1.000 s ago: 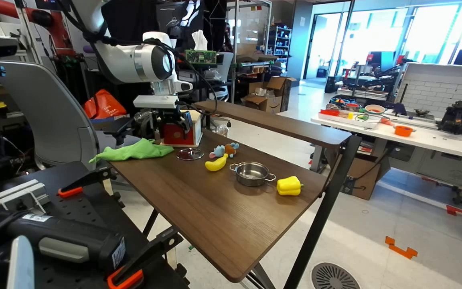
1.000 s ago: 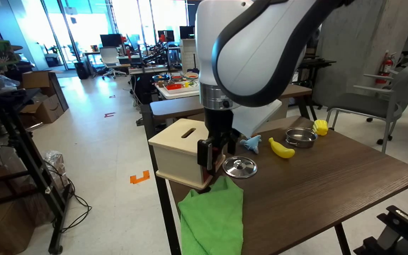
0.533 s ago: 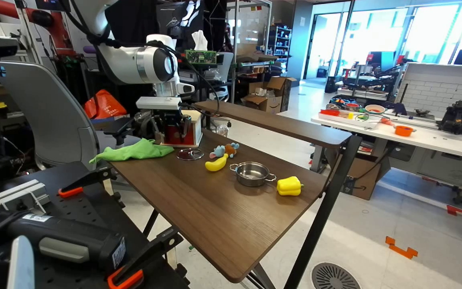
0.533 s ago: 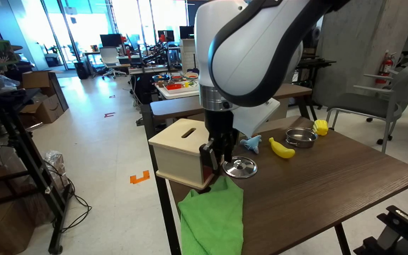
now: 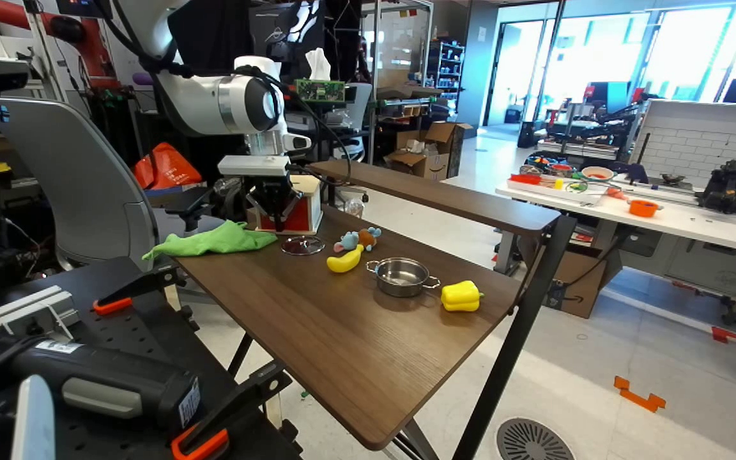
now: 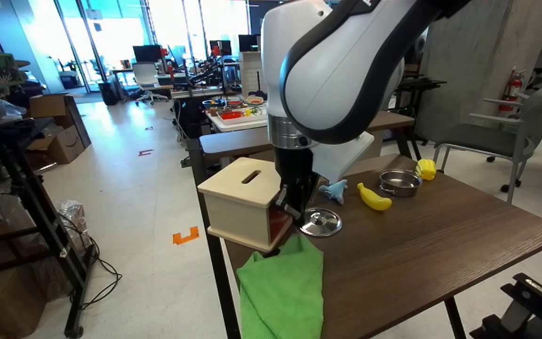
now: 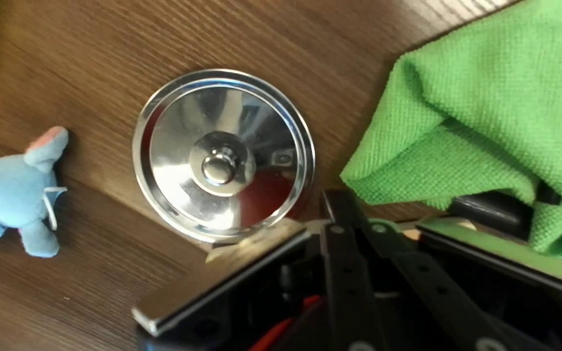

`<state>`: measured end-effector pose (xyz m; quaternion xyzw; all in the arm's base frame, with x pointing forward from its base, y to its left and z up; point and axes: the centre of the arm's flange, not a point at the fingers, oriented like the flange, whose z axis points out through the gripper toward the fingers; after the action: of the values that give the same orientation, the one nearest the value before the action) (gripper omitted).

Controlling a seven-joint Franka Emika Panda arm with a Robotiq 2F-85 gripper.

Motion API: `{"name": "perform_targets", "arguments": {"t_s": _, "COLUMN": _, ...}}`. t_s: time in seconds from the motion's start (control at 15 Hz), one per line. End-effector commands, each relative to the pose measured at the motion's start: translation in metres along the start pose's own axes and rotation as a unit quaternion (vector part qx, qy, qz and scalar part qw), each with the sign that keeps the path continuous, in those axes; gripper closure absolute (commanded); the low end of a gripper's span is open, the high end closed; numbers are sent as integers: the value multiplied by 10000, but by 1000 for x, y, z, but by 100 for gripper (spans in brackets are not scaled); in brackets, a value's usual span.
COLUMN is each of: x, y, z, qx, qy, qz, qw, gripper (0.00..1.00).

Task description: Open the drawer

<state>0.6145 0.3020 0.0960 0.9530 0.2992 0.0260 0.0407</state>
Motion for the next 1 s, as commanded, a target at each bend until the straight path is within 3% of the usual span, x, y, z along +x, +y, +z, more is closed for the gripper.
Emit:
{"name": "perform_targets", "arguments": {"t_s": 0.0, "x": -11, "y": 3, "z": -8, "qx": -140, "qy": -68, "qz": -67, "qw": 9999, "gripper": 74}}
{"name": "perform_targets", "arguments": {"t_s": 0.13, "x": -20, "y": 4, "z": -11, "qx": -144, "qy": -102, "qz": -221, "qw": 9996, "gripper": 66}}
{"name": "perform_targets", "arguments": {"t_s": 0.4, "x": -33, "y": -2, "z": -19, "qx": -174, "qy": -104, "qz": -663, "qw": 9976, "gripper": 37}}
{"name": "perform_targets", "arguments": {"t_s": 0.67, "x": -38, "y": -6, "z": -30, "qx": -358, "qy": 155, "qz": -989, "qw": 9943, "gripper": 7}}
{"name": "perform_targets", "arguments": {"t_s": 0.8, "x": -36, "y": -7, "z": -33, "qx": -378, "qy": 394, "qz": -1012, "qw": 9934, "gripper": 0}}
{"name": "perform_targets", "arguments": {"t_s": 0.93, "x": -31, "y": -6, "z": -33, "qx": -336, "qy": 622, "qz": -992, "qw": 9926, "gripper": 0}}
